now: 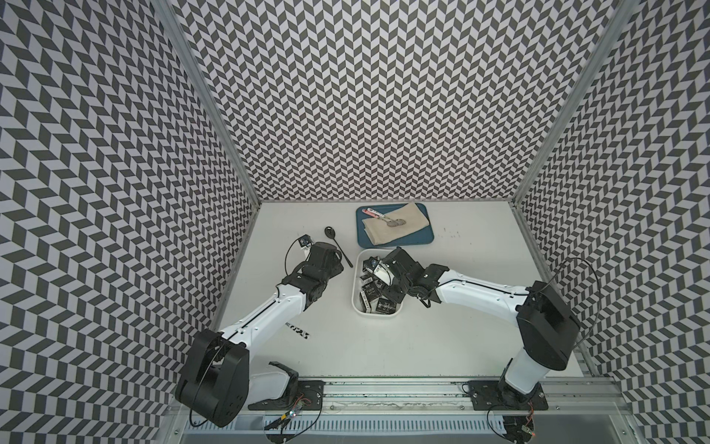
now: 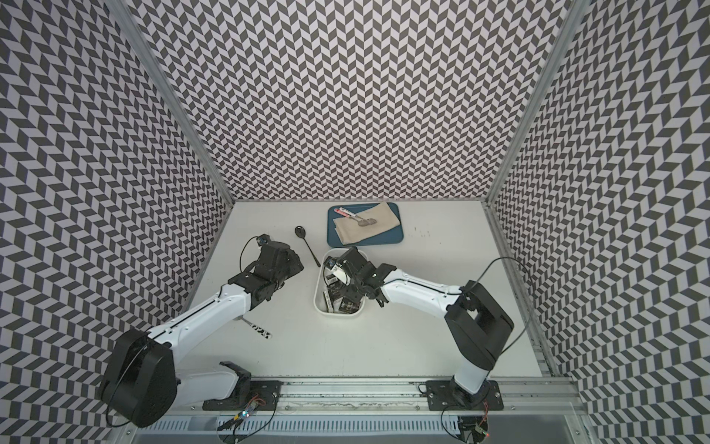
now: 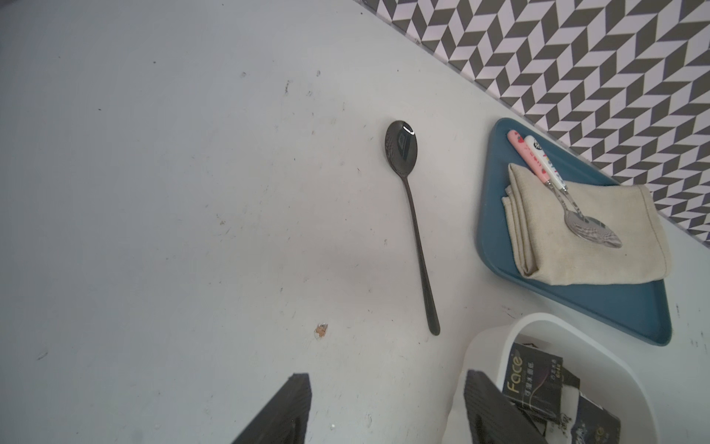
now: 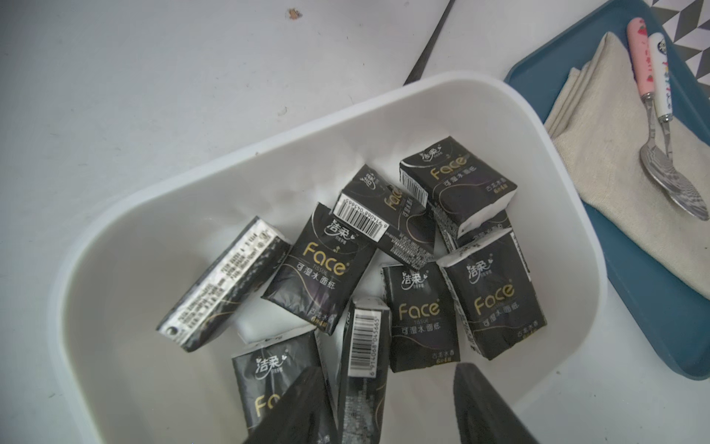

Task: Take the pocket tissues out of the storage box
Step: Pick up the pocket tissues from the storage box.

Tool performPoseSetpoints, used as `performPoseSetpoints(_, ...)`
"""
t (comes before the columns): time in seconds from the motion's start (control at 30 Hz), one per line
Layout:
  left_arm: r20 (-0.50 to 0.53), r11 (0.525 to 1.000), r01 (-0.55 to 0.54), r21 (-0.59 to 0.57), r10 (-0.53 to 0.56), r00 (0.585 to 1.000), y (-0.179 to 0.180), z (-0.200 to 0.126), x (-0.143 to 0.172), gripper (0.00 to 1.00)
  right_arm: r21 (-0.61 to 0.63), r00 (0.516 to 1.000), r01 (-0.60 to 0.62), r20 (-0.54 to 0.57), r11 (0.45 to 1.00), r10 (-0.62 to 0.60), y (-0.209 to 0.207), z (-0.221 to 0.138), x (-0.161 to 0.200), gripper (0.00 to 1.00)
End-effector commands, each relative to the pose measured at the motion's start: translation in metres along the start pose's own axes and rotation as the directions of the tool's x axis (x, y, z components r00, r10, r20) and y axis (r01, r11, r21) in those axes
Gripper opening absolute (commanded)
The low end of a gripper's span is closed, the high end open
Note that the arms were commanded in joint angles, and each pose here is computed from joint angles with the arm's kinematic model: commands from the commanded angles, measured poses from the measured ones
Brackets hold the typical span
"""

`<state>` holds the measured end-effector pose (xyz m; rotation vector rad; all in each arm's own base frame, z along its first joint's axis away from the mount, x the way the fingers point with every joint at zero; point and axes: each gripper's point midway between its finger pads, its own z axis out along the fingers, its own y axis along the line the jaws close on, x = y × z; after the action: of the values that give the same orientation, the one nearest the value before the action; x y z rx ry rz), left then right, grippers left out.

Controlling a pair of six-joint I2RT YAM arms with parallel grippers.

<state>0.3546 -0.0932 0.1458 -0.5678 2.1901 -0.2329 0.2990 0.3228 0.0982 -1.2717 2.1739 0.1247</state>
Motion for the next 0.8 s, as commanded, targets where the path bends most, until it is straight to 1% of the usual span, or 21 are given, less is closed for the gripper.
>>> performPoseSetpoints(0.0, 0.026, 1.000, 0.025, 0.013, -0.025, 0.999, 0.000, -0.006, -0.008, 0.68, 0.005, 1.000, -0.002, -0.002, 1.000, 0.002, -0.001, 0.005, -0.007, 0.57)
performPoseSetpoints(0.07, 0.032, 1.000, 0.026, 0.011, -0.026, 0.999, 0.001, -0.008, -0.009, 0.68, 0.004, 1.000, 0.000, -0.018, 1.000, 0.000, -0.001, 0.010, -0.006, 0.54)
performPoseSetpoints(0.53, 0.048, 0.999, 0.044, 0.017, -0.044, 0.998, 0.005, -0.013, -0.012, 0.68, -0.015, 0.998, 0.007, -0.060, 1.000, -0.008, 0.004, 0.031, 0.001, 0.50)
performPoseSetpoints(0.57, 0.049, 0.999, 0.047, 0.017, -0.048, 0.998, 0.006, -0.013, -0.012, 0.68, -0.018, 0.998, 0.008, -0.062, 1.000, -0.009, 0.005, 0.033, 0.002, 0.48)
performPoseSetpoints(0.63, 0.050, 0.998, 0.055, 0.013, -0.056, 0.997, 0.009, -0.013, -0.011, 0.68, -0.022, 0.998, 0.008, -0.069, 1.000, -0.009, 0.006, 0.036, 0.003, 0.40)
performPoseSetpoints(0.7, 0.054, 0.998, 0.062, 0.012, -0.063, 0.997, 0.011, -0.014, -0.013, 0.68, -0.025, 0.997, 0.008, -0.071, 1.000, -0.010, 0.007, 0.036, 0.004, 0.35)
performPoseSetpoints(0.73, 0.056, 0.998, 0.065, 0.012, -0.066, 0.996, 0.011, -0.015, -0.013, 0.68, -0.025, 0.997, 0.006, -0.071, 1.000, -0.008, 0.006, 0.036, 0.004, 0.30)
performPoseSetpoints(0.77, 0.057, 0.998, 0.066, 0.013, -0.067, 0.996, 0.012, -0.015, -0.014, 0.68, -0.026, 0.998, 0.006, -0.068, 1.000, -0.008, 0.006, 0.035, 0.003, 0.28)
